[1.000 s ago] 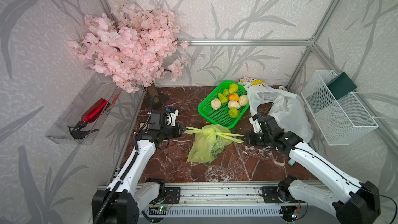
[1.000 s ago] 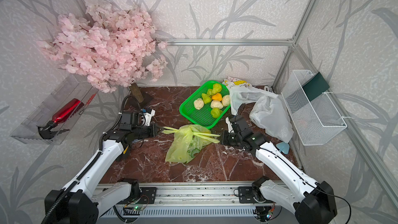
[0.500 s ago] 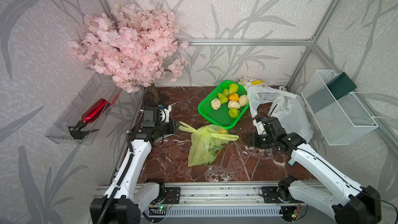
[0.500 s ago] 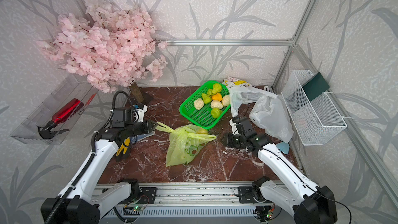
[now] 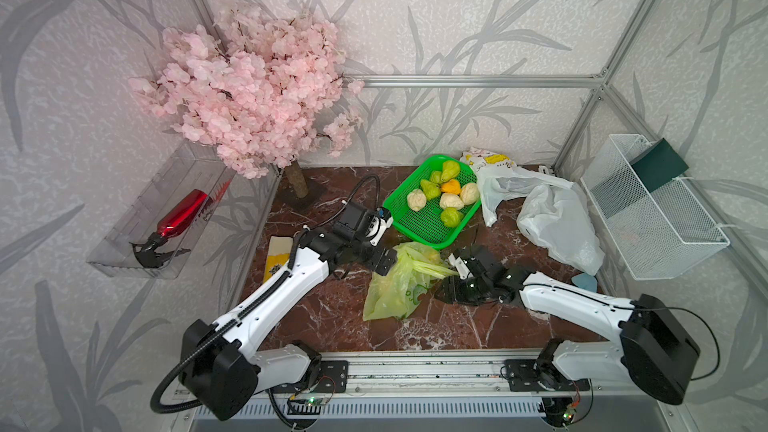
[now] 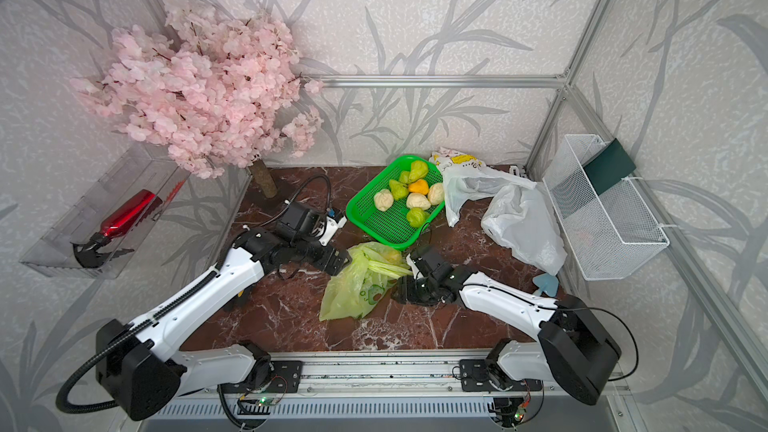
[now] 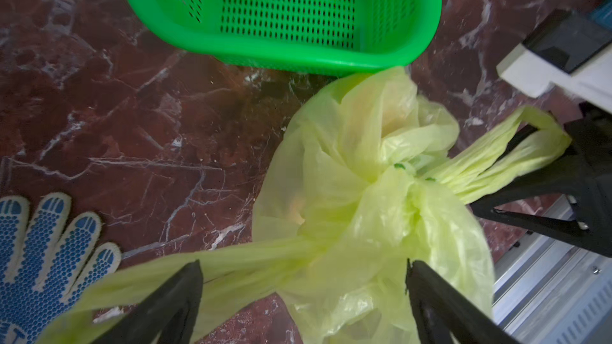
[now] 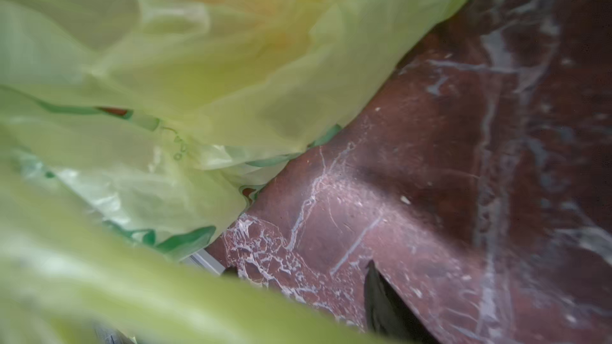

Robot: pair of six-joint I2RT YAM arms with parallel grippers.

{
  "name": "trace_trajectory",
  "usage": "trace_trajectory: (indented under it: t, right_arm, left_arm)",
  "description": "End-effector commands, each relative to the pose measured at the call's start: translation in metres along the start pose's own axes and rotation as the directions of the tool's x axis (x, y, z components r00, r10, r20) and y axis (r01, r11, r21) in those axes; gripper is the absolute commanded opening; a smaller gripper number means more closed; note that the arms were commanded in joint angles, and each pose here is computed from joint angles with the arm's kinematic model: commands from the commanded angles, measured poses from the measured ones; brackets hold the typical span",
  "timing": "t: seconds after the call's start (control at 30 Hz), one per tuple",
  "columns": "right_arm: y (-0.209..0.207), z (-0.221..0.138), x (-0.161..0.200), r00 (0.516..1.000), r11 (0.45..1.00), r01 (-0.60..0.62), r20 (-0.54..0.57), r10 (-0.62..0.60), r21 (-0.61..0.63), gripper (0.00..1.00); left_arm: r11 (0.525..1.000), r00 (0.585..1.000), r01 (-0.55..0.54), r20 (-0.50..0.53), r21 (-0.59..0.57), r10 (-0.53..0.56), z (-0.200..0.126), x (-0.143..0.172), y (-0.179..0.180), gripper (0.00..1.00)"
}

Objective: Place the pears into plastic bags & tie knots
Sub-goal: Pick up the plastic bag at the center of the board, then place the plastic bag at the center of the board.

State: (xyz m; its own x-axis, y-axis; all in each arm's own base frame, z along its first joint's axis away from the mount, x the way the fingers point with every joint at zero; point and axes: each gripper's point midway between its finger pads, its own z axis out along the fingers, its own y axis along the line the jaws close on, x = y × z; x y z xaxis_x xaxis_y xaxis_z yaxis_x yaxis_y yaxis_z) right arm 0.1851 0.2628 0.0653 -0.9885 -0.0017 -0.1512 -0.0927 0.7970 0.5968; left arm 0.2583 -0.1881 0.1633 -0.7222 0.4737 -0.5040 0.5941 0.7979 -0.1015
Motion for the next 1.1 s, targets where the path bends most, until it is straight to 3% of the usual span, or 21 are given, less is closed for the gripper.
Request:
trace_trajectory:
  t: [0.0, 0.1, 0.23, 0.3, 0.37, 0.47, 0.5, 0.67, 0.83, 1.07]
  right_arm:
    - [0.033, 0.007, -0.019, 0.998, 0.995, 0.007, 0.059, -0.001, -0.102, 0.62]
    - [0.038, 0.014, -0.02, 0.999, 0.994, 0.01, 0.048, -0.005, -0.111, 0.61]
    - [0.041, 0.023, -0.026, 0.999, 0.994, 0.029, 0.046, -0.024, -0.103, 0.61]
    - [0.046, 0.028, -0.029, 0.999, 0.993, 0.036, 0.034, -0.033, -0.115, 0.6]
    - [0.052, 0.031, -0.029, 0.999, 0.99, 0.041, 0.015, -0.04, -0.136, 0.6]
    - [0.06, 0.029, -0.026, 0.998, 0.985, 0.063, -0.007, -0.064, -0.163, 0.6]
    - [0.062, 0.025, -0.025, 0.997, 0.983, 0.076, -0.011, -0.079, -0.168, 0.6]
    - [0.066, -0.016, -0.031, 0.991, 0.974, 0.13, 0.002, -0.132, -0.187, 0.69]
    - [0.039, -0.064, -0.069, 0.983, 0.979, 0.139, 0.138, -0.118, -0.151, 0.74]
    - [0.005, -0.093, -0.122, 0.966, 0.991, 0.055, 0.259, -0.022, -0.124, 0.74]
  left_arm:
    - [0.994, 0.993, -0.105, -0.049, -0.028, 0.104, 0.0, 0.01, -0.006, 0.98]
    - [0.993, 0.993, -0.114, -0.035, -0.005, 0.114, 0.012, 0.009, -0.012, 0.97]
    - [0.993, 0.995, -0.1, 0.008, 0.056, 0.1, 0.027, 0.003, -0.022, 0.85]
    - [0.99, 0.995, -0.098, 0.037, 0.097, 0.094, 0.027, -0.002, -0.03, 0.67]
    - [0.99, 0.994, -0.093, 0.062, 0.107, 0.087, 0.022, -0.005, -0.032, 0.33]
    - [0.994, 0.994, -0.093, 0.056, 0.052, 0.09, 0.012, 0.001, -0.022, 0.04]
    - [0.995, 0.994, -0.096, 0.048, 0.032, 0.095, 0.008, 0.005, -0.017, 0.0]
    - [0.998, 0.999, 0.018, 0.032, -0.057, -0.017, -0.024, 0.023, 0.019, 0.0]
    - [0.967, 0.977, 0.199, 0.107, -0.16, -0.183, -0.059, 0.027, 0.064, 0.0]
    - [0.897, 0.959, 0.267, 0.187, -0.352, -0.212, -0.086, -0.005, 0.135, 0.0]
